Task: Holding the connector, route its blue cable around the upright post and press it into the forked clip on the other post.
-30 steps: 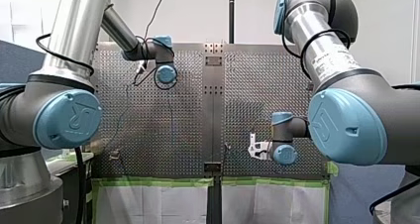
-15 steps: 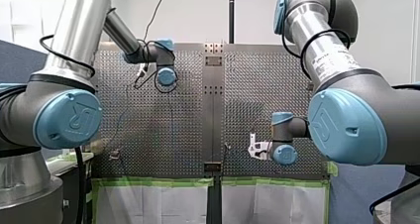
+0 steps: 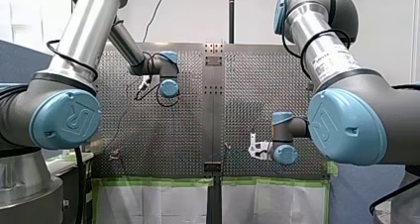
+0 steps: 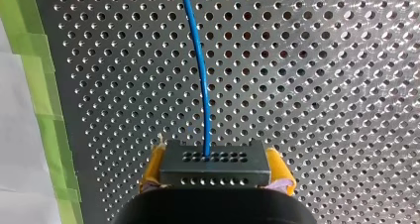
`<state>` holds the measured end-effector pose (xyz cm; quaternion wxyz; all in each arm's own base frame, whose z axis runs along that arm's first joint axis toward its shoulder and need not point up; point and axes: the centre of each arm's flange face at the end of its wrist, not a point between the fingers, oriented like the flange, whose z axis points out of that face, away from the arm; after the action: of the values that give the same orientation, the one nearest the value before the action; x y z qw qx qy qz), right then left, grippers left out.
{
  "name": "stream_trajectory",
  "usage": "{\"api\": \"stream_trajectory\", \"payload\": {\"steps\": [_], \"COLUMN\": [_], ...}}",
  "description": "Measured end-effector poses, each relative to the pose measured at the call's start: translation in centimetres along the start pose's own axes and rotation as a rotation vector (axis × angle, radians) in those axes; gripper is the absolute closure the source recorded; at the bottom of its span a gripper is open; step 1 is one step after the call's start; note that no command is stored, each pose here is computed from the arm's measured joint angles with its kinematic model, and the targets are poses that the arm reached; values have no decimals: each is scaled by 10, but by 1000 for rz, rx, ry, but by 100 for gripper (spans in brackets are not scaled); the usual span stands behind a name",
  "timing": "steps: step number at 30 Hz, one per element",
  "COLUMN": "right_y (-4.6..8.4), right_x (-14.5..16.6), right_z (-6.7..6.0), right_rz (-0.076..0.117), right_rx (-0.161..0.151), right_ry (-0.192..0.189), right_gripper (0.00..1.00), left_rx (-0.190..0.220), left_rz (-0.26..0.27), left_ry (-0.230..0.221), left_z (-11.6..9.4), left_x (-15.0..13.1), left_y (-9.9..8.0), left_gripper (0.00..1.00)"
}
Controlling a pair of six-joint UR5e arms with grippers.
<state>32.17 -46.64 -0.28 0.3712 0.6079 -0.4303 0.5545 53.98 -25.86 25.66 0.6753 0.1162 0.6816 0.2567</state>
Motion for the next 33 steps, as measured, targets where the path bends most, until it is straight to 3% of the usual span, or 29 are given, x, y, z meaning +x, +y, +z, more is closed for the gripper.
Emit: {"api": "stream_trajectory", "payload": {"steps": [6, 15, 33], "right_y": [0, 0, -1], "right_x": [0, 0, 0], "right_z": [0, 0, 0], "right_rz": [-1, -2, -3], "right_rx": [0, 0, 2], "right_ry": [-1, -2, -1], "right_gripper": [100, 100, 100], "left_rx": [21, 37, 74], "left_rz": [24, 33, 65], "left_ry": [39, 49, 101], "left_z": [-2, -4, -1], "left_x": [27, 37, 100], "left_y": [-16, -25, -69], "left_gripper": [1, 1, 1]}}
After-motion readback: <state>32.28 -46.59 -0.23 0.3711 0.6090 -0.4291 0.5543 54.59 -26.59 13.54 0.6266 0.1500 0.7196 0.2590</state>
